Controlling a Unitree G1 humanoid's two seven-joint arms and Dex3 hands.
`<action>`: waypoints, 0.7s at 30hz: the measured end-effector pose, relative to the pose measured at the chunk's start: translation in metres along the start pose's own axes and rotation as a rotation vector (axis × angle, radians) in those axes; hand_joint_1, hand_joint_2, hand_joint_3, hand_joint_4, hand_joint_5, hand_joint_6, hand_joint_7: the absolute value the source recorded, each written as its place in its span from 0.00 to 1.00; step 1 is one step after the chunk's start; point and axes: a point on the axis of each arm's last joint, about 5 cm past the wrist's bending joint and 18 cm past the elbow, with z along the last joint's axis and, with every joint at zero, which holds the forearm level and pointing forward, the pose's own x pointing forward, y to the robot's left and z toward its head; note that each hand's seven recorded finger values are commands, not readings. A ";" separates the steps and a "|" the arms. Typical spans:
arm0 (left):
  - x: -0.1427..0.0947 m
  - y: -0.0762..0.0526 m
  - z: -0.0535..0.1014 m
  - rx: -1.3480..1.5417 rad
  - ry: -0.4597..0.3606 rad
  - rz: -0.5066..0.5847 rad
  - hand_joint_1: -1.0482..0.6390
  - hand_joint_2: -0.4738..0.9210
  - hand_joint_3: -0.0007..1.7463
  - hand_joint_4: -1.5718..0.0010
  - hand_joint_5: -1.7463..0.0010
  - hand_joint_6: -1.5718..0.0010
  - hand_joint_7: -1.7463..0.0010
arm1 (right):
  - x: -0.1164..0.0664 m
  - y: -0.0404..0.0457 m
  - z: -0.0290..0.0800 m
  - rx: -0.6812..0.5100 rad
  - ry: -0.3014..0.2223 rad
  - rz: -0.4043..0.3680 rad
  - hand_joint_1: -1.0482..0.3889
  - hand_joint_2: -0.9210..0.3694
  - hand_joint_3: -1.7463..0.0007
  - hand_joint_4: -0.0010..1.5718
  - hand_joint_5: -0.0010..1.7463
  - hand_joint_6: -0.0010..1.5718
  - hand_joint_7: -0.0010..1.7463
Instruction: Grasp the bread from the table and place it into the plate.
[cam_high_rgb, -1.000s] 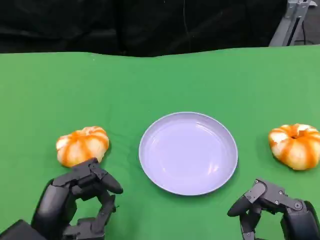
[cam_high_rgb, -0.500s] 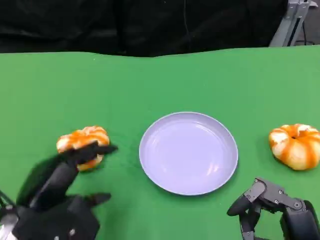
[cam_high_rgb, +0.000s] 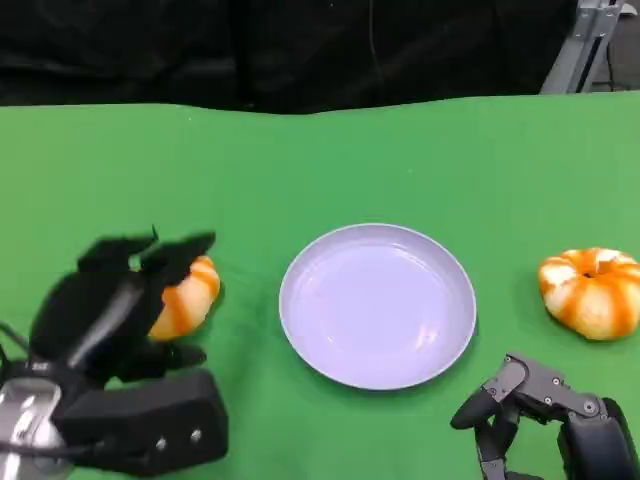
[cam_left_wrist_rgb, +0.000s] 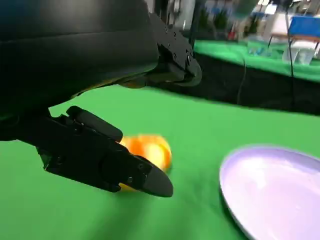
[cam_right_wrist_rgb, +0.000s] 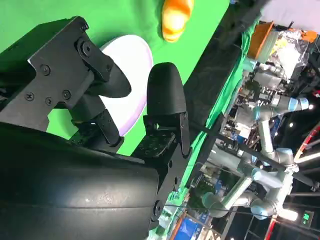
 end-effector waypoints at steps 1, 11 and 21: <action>0.002 0.000 0.001 0.012 0.000 0.003 0.27 0.99 0.00 1.00 0.88 0.86 1.00 | 0.000 0.0002 0.000 0.001 0.000 -0.001 0.78 0.46 0.21 0.57 0.99 0.53 0.78; 0.003 -0.003 0.002 0.024 0.009 -0.013 0.27 0.99 0.00 1.00 0.88 0.86 1.00 | 0.000 0.0006 0.000 0.003 0.000 -0.003 0.78 0.46 0.21 0.57 0.99 0.53 0.78; 0.036 -0.021 0.009 0.230 0.111 -0.085 0.23 1.00 0.01 1.00 0.89 0.90 1.00 | -0.001 0.0028 0.000 0.010 0.011 0.000 0.79 0.46 0.21 0.57 0.99 0.52 0.77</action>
